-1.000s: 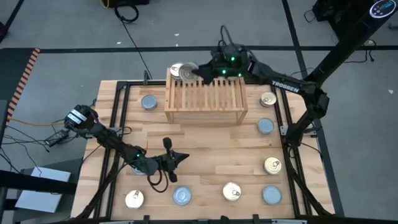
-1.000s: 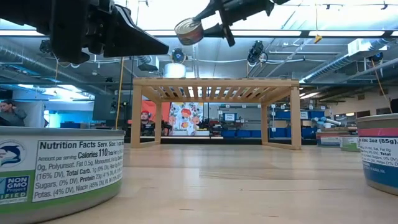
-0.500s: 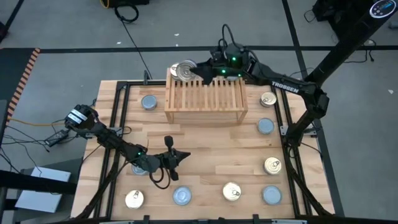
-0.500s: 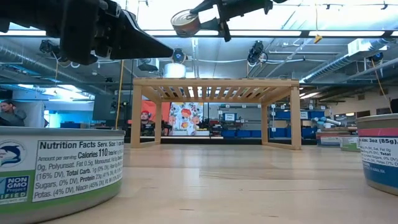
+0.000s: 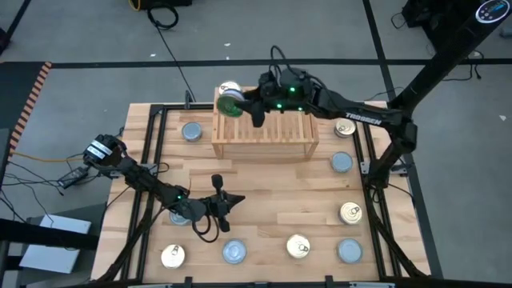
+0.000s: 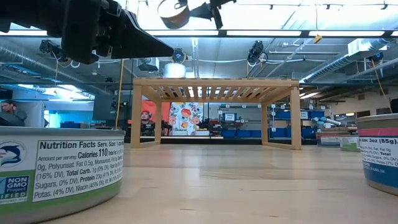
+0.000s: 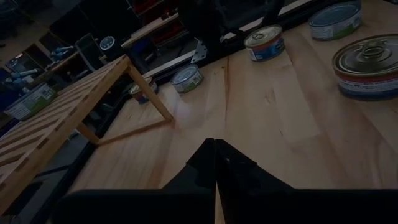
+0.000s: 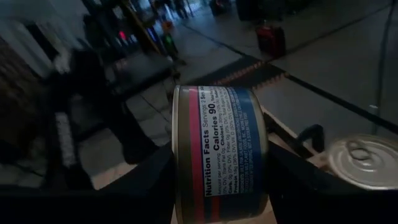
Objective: Stack canned seafood by type on shelf
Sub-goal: Stack the blue pink tuna can on top of the blue pink tuna can on the shelf
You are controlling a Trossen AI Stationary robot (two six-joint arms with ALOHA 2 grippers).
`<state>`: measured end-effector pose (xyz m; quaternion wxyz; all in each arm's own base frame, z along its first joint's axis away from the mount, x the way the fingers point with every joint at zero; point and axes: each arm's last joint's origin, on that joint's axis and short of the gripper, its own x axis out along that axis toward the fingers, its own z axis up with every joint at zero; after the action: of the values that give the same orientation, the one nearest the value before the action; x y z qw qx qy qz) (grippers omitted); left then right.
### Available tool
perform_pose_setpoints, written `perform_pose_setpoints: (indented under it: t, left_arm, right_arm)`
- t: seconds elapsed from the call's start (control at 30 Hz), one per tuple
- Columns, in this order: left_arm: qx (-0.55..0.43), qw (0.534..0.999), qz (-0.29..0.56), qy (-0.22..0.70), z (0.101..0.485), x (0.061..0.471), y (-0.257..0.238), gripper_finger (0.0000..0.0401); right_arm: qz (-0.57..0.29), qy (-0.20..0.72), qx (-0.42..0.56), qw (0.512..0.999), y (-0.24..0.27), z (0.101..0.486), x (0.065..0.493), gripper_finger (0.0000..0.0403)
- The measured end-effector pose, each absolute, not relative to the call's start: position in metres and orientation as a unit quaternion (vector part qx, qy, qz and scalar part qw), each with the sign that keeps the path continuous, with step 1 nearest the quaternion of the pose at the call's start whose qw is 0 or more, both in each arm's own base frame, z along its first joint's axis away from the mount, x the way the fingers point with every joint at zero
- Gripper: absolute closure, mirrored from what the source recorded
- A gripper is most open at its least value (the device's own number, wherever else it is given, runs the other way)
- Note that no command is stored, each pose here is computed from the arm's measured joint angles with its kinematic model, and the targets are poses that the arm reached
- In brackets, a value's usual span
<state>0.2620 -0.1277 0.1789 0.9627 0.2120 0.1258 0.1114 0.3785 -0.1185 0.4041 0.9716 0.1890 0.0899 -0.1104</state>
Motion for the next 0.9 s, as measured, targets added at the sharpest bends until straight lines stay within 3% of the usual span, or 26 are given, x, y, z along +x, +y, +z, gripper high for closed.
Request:
perform_pose_setpoints:
  t: [0.23, 0.43, 0.9]
  left_arm:
    - [0.218, 0.962, 0.108, 0.124, 0.179, 0.261, -0.129, 0.0392]
    - [0.222, 0.962, 0.103, 0.124, 0.179, 0.26, -0.132, 0.0392]
    - [0.222, 0.962, 0.101, 0.122, 0.18, 0.259, -0.133, 0.0392]
  right_arm:
    - [-0.113, 0.151, 0.176, 0.966, -0.134, 0.414, 0.419, 0.0201]
    - [-0.117, 0.149, 0.243, 0.951, -0.178, 0.415, 0.428, 0.0201]
    - [-0.147, 0.123, 0.418, 0.888, -0.283, 0.364, 0.42, 0.0201]
